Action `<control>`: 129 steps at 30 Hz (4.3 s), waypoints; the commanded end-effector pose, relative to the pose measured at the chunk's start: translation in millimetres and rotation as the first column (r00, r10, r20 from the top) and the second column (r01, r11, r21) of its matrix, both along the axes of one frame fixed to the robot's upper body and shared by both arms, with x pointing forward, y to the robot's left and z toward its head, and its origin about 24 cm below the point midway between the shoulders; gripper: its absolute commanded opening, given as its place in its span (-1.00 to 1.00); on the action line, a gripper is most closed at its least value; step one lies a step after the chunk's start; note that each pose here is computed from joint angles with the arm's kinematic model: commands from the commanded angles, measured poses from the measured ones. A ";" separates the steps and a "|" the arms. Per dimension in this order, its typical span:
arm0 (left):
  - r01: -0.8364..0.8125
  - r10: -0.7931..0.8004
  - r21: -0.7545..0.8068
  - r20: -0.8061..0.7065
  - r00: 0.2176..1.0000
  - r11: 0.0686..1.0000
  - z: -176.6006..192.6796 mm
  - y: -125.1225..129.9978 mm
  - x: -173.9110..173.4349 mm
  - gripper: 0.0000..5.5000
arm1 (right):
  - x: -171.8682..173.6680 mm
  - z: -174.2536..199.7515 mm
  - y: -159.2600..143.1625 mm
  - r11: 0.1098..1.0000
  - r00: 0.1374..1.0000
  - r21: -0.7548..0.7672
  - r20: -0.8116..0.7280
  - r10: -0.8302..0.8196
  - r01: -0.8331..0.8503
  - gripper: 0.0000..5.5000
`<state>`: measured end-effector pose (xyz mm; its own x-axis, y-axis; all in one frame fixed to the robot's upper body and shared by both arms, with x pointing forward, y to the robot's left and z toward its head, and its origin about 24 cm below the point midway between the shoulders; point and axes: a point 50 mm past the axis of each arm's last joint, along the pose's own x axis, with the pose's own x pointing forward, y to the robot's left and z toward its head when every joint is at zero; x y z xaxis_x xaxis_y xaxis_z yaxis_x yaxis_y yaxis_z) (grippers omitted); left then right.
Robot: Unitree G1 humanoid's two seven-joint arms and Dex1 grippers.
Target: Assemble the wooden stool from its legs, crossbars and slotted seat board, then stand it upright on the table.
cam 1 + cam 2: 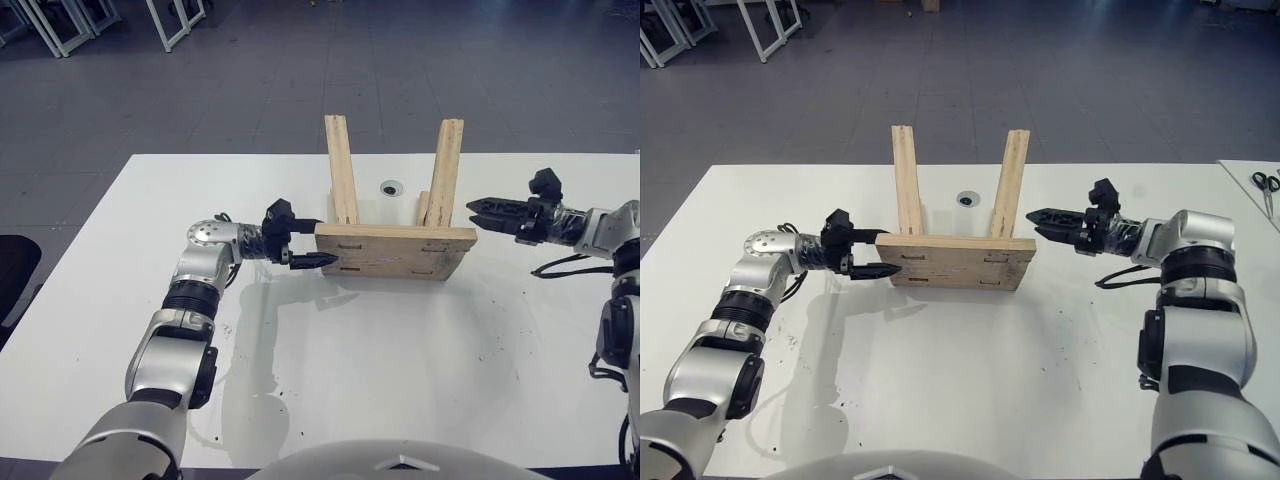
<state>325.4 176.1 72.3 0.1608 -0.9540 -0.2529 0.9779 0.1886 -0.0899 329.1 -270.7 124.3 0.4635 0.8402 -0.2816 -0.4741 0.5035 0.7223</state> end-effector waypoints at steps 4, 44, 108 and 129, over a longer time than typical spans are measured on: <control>0.046 -0.046 0.037 -0.003 0.999 0.998 6.9 2.4 4.9 0.10 | -9.7 -10.7 -27.3 0.904 0.975 -0.423 0.165 0.147 -0.064 0.63; -0.194 -0.319 -0.689 -0.543 0.777 0.699 169.7 18.3 -20.8 -0.52 | -8.5 78.8 72.7 0.781 0.981 0.605 0.003 0.193 -0.155 -0.52; -0.834 0.835 -0.040 0.045 0.549 0.551 67.1 -54.3 89.2 0.08 | 89.3 41.4 154.6 0.885 0.774 -0.223 0.599 -0.206 0.408 0.45; -0.644 0.941 -0.686 0.259 0.219 0.339 137.0 8.8 -2.8 0.08 | -29.1 84.8 116.9 0.792 0.278 0.265 0.836 -0.473 0.550 0.45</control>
